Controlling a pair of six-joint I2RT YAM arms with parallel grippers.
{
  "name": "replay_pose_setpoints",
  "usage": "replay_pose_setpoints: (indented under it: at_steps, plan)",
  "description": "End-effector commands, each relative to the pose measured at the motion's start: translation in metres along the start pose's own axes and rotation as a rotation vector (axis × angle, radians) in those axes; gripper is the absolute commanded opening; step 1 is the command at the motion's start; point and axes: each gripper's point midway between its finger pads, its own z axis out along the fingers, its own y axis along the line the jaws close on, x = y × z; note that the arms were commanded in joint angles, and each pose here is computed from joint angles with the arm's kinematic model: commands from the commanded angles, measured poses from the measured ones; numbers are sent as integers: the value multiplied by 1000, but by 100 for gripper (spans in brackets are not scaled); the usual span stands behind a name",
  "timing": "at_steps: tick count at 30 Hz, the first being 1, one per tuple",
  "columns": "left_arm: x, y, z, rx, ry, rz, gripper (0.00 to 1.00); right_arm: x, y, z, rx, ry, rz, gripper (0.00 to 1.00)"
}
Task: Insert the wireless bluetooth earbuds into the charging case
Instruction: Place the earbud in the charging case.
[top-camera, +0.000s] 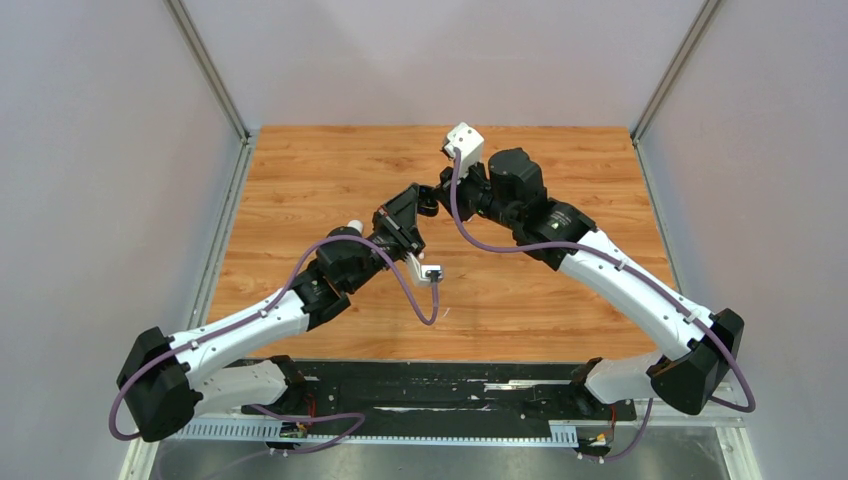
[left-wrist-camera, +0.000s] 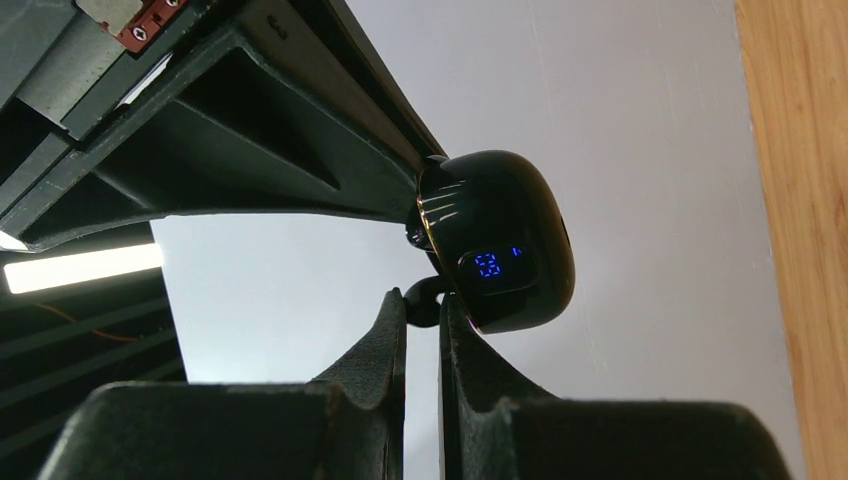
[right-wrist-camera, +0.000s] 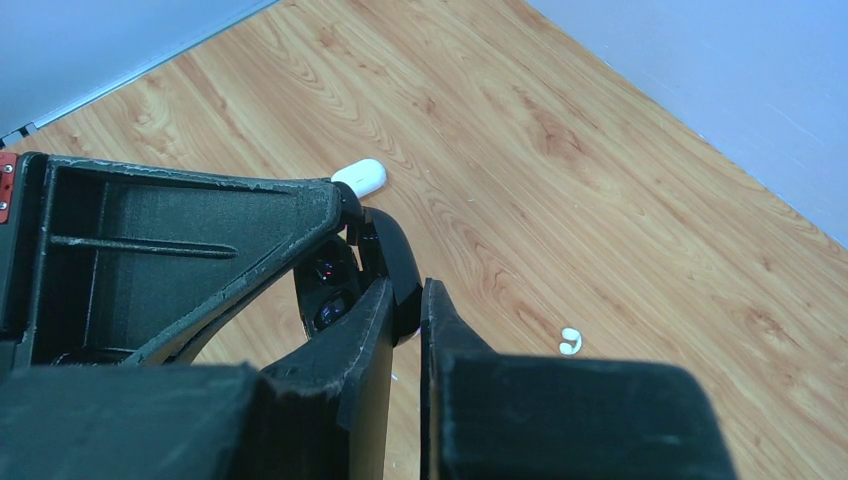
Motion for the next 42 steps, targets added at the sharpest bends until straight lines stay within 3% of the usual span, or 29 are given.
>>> replay_pose_setpoints:
  at_steps: [1, 26, 42]
  plan:
    - [2, 20, 2, -73, 7, 18, 0, -36, 0, -5, -9, -100, -3, 0]
    - [6, 41, -8, -144, 4, -26, 0, -31, -10, 2, 37, -94, -31, 0]
    - [0, 14, -8, -65, -7, -34, 0, -43, -9, -4, 37, -128, -27, 0]
